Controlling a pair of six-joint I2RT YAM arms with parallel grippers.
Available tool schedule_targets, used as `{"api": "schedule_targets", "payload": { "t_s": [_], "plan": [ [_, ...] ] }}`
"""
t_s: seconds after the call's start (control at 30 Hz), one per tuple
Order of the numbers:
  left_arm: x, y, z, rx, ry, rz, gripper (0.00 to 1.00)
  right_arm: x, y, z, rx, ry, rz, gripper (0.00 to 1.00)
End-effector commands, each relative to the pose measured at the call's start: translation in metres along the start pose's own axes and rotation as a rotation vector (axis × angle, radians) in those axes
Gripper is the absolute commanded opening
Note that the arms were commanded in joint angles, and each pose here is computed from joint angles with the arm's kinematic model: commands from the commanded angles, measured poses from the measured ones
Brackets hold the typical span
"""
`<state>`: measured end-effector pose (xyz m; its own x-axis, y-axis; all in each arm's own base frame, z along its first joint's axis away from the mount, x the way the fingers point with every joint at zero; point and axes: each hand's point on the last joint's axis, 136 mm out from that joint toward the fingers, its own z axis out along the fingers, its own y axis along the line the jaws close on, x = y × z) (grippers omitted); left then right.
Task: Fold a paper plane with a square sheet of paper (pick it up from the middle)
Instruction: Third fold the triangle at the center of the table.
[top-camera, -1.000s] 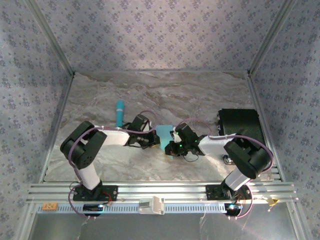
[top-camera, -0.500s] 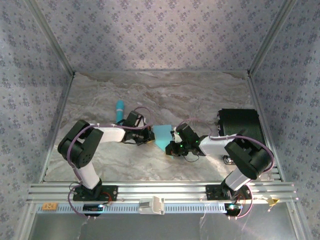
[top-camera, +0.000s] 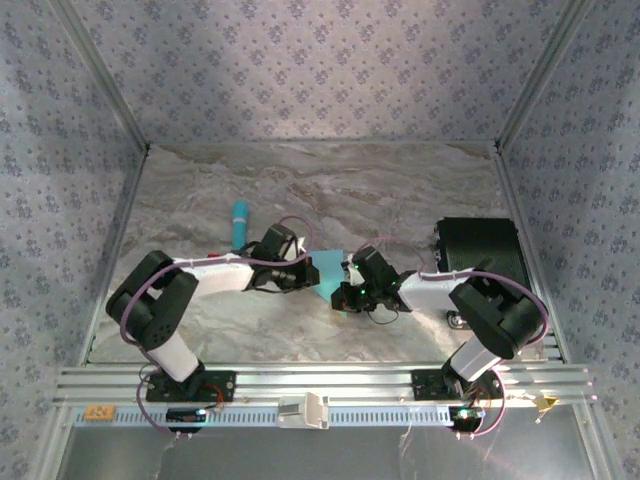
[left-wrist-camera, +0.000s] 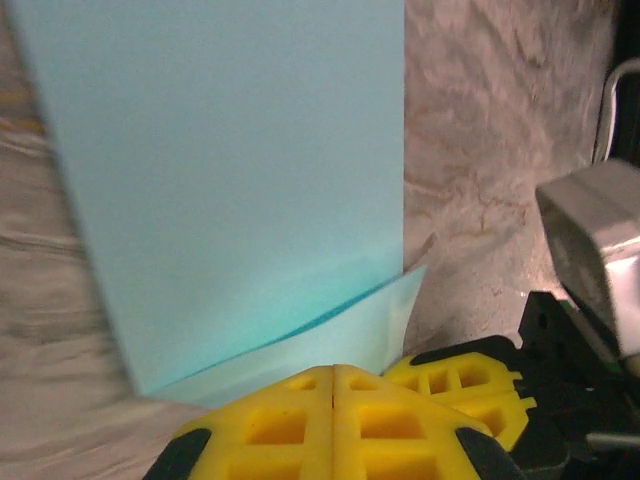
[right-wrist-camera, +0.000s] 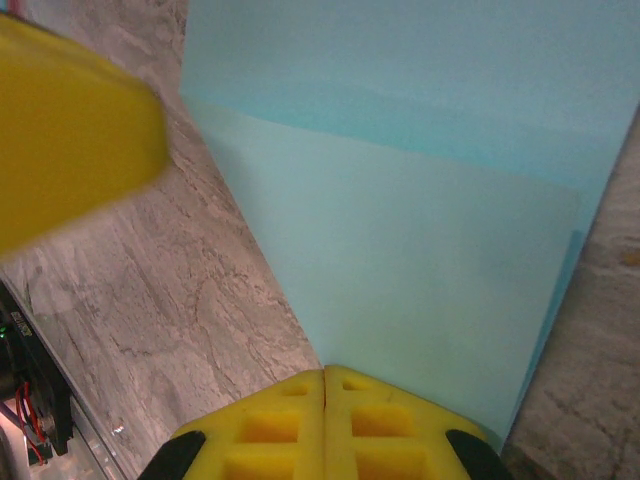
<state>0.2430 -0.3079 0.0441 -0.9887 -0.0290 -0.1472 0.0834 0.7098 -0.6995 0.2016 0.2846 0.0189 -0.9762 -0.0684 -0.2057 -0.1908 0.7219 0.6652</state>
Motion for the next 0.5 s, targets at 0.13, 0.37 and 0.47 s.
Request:
{"api": "schedule_targets", "payload": {
  "t_s": [0.13,0.37,0.47],
  "plan": [
    [0.001,0.030,0.020,-0.098,0.027,-0.051,0.00,0.025,-0.030,-0.003,0.104,0.062,0.069,0.00],
    [0.013,0.050,0.021,-0.132,0.072,-0.081,0.00,0.001,0.002,-0.007,0.019,0.009,0.028,0.00],
    [0.014,0.048,0.022,-0.122,0.078,-0.075,0.00,-0.013,0.017,-0.007,-0.011,-0.017,0.005,0.00]
  ]
}}
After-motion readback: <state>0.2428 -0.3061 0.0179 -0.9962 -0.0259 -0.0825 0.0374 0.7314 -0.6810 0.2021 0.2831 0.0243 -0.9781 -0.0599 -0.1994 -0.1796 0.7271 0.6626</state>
